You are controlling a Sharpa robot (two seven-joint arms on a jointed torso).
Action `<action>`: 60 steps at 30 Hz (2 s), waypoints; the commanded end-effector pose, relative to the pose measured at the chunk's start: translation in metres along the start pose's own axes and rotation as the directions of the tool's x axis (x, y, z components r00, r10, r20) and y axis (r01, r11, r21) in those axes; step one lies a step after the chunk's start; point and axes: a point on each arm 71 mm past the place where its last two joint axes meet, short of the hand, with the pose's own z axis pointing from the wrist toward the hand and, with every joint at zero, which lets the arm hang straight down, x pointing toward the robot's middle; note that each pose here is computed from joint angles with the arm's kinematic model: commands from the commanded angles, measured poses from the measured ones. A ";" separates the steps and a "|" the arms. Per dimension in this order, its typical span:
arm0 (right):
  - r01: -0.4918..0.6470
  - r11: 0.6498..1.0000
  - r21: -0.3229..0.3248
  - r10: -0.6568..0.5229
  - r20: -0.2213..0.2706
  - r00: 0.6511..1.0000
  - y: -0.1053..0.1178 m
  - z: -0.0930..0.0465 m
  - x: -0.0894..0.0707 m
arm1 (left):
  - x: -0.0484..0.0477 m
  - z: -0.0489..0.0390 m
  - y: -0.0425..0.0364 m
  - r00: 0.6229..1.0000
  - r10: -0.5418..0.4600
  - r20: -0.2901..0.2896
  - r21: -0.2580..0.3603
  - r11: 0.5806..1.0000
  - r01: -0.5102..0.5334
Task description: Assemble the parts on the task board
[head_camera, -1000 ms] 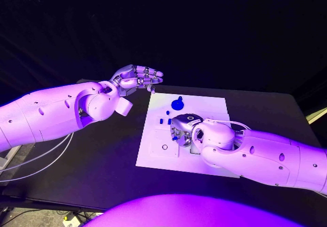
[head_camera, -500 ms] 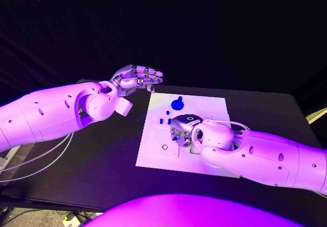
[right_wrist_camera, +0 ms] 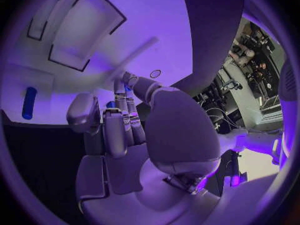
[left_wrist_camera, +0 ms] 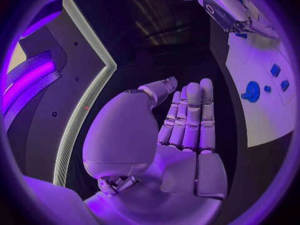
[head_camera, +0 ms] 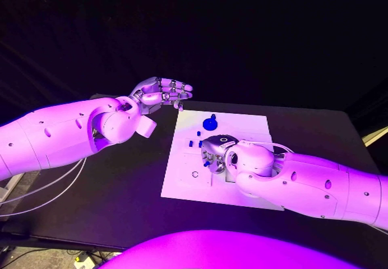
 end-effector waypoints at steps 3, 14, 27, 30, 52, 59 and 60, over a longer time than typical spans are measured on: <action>0.009 1.000 0.005 -0.009 -0.013 1.000 0.001 0.002 0.003 | 0.0020 0.0008 -0.0011 1.000 -0.002 -0.005 0.003 1.000 0.002; 0.005 1.000 -0.012 -0.005 -0.023 1.000 0.004 0.002 0.004 | 0.0020 0.0004 -0.0013 1.000 -0.002 -0.005 0.002 1.000 0.002; -0.007 1.000 -0.024 0.007 -0.016 1.000 0.005 0.001 0.005 | 0.0015 0.0003 -0.0011 1.000 -0.002 -0.004 0.001 1.000 0.002; -0.012 1.000 -0.022 0.012 -0.007 1.000 0.004 0.001 0.004 | 0.0012 0.0002 -0.0011 1.000 -0.001 -0.004 0.000 1.000 0.001; -0.021 0.999 -0.025 0.021 0.017 1.000 -0.003 0.000 0.003 | -0.0011 -0.0008 -0.0007 1.000 0.001 0.001 -0.004 1.000 -0.001; -0.012 1.000 -0.017 0.012 0.023 1.000 -0.009 -0.008 0.003 | -0.0014 -0.0011 -0.0006 1.000 0.002 -0.001 -0.005 1.000 -0.002; -0.014 1.000 -0.013 0.014 0.028 0.999 -0.012 -0.011 0.003 | -0.0014 -0.0012 -0.0007 1.000 0.002 -0.001 -0.005 1.000 -0.002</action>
